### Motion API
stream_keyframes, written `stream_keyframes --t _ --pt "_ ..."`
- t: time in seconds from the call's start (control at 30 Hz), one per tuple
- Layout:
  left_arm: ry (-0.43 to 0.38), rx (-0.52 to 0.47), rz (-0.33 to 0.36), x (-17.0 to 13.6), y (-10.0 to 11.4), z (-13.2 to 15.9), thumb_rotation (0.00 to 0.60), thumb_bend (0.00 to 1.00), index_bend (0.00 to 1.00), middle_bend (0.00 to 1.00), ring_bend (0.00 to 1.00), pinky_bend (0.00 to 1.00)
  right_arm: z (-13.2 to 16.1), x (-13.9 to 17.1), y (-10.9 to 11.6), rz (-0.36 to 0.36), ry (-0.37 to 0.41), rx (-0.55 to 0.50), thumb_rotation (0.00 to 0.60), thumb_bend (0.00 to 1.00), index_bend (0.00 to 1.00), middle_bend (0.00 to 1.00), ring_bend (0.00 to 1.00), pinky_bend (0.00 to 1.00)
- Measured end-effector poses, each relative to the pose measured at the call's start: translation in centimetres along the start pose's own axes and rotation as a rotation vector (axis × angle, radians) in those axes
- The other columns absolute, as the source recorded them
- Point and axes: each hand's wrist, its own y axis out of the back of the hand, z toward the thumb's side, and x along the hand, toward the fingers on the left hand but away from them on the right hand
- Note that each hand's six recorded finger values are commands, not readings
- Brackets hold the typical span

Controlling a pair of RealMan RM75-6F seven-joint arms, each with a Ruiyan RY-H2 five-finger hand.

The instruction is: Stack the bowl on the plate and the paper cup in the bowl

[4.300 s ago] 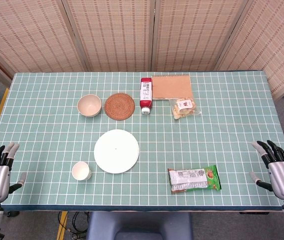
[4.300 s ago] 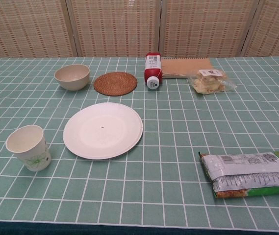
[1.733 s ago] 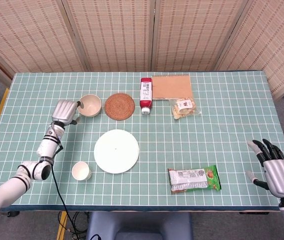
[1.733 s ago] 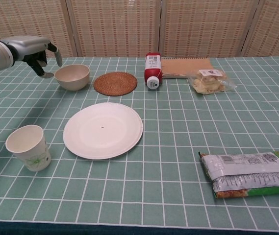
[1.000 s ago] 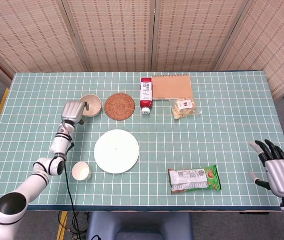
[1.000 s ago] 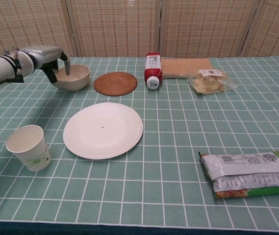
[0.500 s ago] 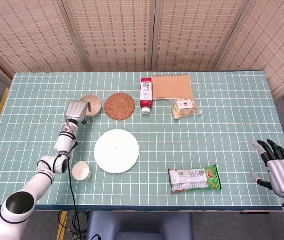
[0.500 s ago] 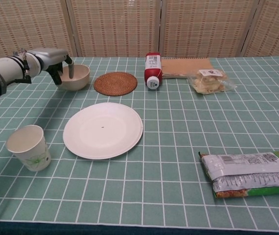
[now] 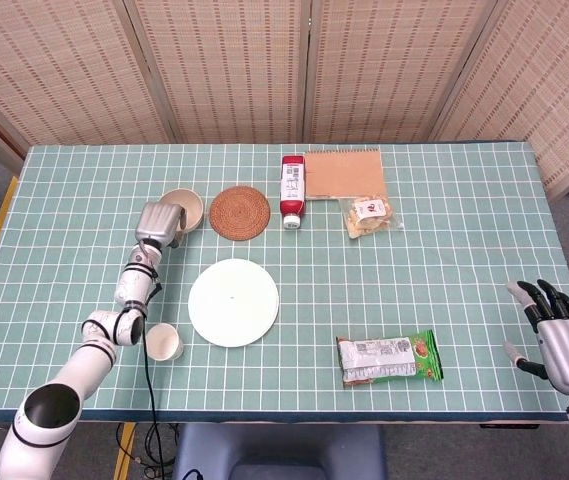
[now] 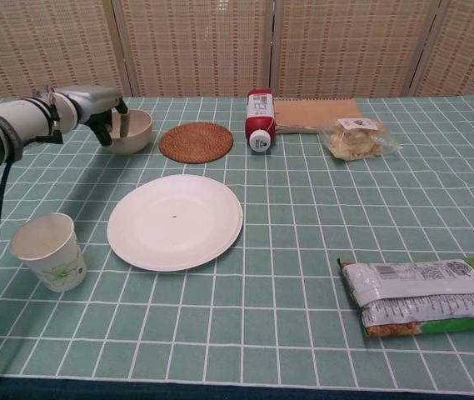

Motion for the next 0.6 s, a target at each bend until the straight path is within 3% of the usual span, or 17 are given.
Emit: stream_keyframes --t 0.33,0.6 --pt "0.0 0.01 -0.008 -0.02 -0.31 0.06 0.6 0.46 0.6 1.0 0.93 0.96 -0.06 -0.04 -0.06 0.005 -0.001 -0.004 0.6 0.25 0.12 0.12 0.04 0.12" --pt "-0.015 0.014 0.017 -0.24 0.13 -0.25 0.6 0.47 0.62 1.0 0.93 0.96 0.05 -0.13 -0.02 0.005 0.003 -0.005 0.6 0.25 0.12 0.12 0.04 0.12"
